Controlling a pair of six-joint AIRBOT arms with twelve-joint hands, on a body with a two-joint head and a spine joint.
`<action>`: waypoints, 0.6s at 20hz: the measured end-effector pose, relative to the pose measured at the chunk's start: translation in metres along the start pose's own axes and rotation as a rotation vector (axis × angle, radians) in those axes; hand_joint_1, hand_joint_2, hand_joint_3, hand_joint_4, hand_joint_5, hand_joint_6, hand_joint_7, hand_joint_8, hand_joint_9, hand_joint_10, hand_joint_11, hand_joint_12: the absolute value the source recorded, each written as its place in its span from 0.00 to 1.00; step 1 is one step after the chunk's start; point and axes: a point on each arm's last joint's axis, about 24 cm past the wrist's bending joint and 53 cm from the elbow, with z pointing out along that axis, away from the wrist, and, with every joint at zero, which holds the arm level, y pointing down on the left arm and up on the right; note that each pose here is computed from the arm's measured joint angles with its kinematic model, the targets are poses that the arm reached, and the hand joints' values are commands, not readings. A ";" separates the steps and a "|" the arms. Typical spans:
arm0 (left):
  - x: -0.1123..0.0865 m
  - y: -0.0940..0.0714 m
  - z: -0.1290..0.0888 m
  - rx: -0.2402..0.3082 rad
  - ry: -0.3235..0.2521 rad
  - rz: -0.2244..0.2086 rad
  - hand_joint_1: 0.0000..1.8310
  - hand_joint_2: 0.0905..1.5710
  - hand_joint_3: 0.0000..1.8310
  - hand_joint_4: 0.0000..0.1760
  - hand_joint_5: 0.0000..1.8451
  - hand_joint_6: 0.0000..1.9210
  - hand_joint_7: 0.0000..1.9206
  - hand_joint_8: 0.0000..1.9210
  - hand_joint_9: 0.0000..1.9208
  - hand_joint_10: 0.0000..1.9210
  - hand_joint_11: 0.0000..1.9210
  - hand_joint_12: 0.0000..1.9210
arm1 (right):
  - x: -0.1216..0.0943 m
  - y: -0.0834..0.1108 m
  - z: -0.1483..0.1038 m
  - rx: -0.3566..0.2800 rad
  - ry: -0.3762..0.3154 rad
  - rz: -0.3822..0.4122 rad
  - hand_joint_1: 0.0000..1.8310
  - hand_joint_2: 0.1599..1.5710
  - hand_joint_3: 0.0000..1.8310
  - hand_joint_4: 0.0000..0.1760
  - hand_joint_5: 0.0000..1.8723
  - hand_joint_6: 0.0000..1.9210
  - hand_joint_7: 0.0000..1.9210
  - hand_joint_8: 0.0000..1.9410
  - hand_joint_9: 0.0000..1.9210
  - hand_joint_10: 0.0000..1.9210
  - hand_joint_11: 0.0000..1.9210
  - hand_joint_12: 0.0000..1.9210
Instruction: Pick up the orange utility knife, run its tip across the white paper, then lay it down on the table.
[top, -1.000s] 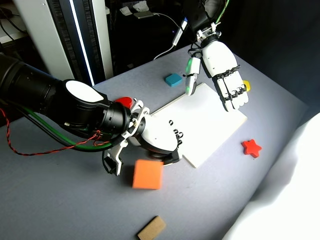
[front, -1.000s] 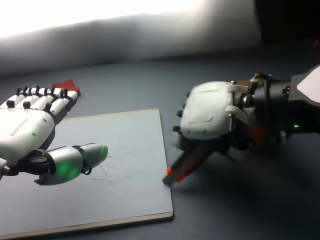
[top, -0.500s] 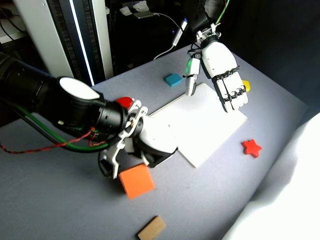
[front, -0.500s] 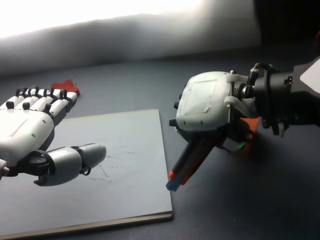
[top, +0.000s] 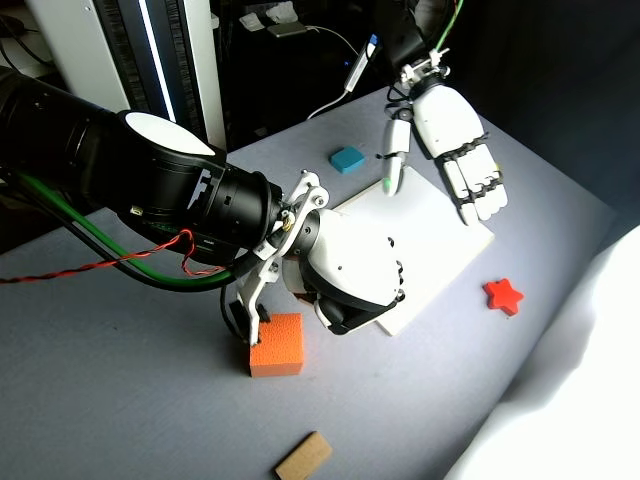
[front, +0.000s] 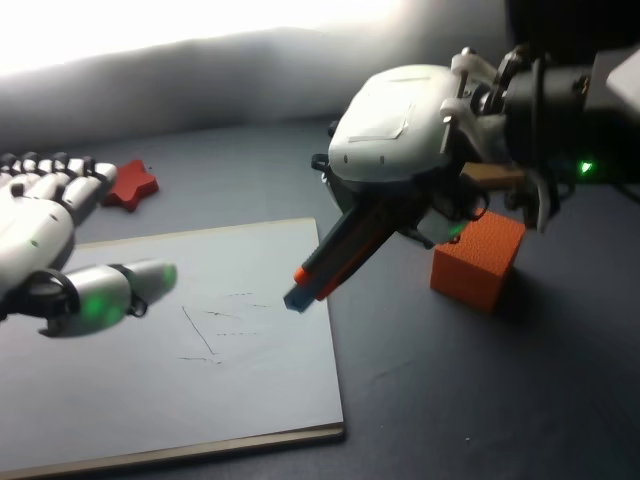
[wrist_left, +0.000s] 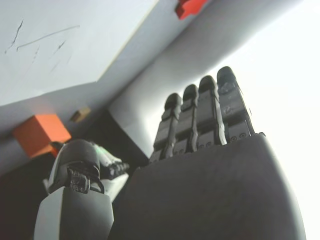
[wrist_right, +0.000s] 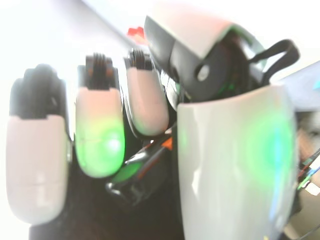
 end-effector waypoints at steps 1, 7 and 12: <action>-0.004 0.005 0.004 -0.010 -0.007 0.003 0.00 0.74 0.00 0.00 0.00 0.00 0.00 0.00 0.00 0.00 0.00 0.00 | -0.006 0.004 0.000 -0.025 -0.024 -0.051 0.74 0.60 0.46 1.00 0.86 1.00 0.94 1.00 1.00 1.00 1.00 1.00; -0.027 0.034 0.019 -0.068 -0.050 0.015 0.00 0.74 0.00 0.00 0.00 0.00 0.00 0.00 0.00 0.00 0.00 0.00 | -0.029 0.007 0.008 -0.041 -0.239 -0.333 0.72 0.60 0.45 1.00 0.84 1.00 0.92 1.00 1.00 1.00 1.00 1.00; -0.035 0.044 0.026 -0.083 -0.059 0.028 0.00 0.75 0.00 0.00 0.00 0.00 0.00 0.00 0.00 0.00 0.01 0.00 | -0.044 0.022 0.016 -0.036 -0.446 -0.354 0.74 0.62 0.44 1.00 0.84 1.00 0.90 1.00 0.99 1.00 1.00 1.00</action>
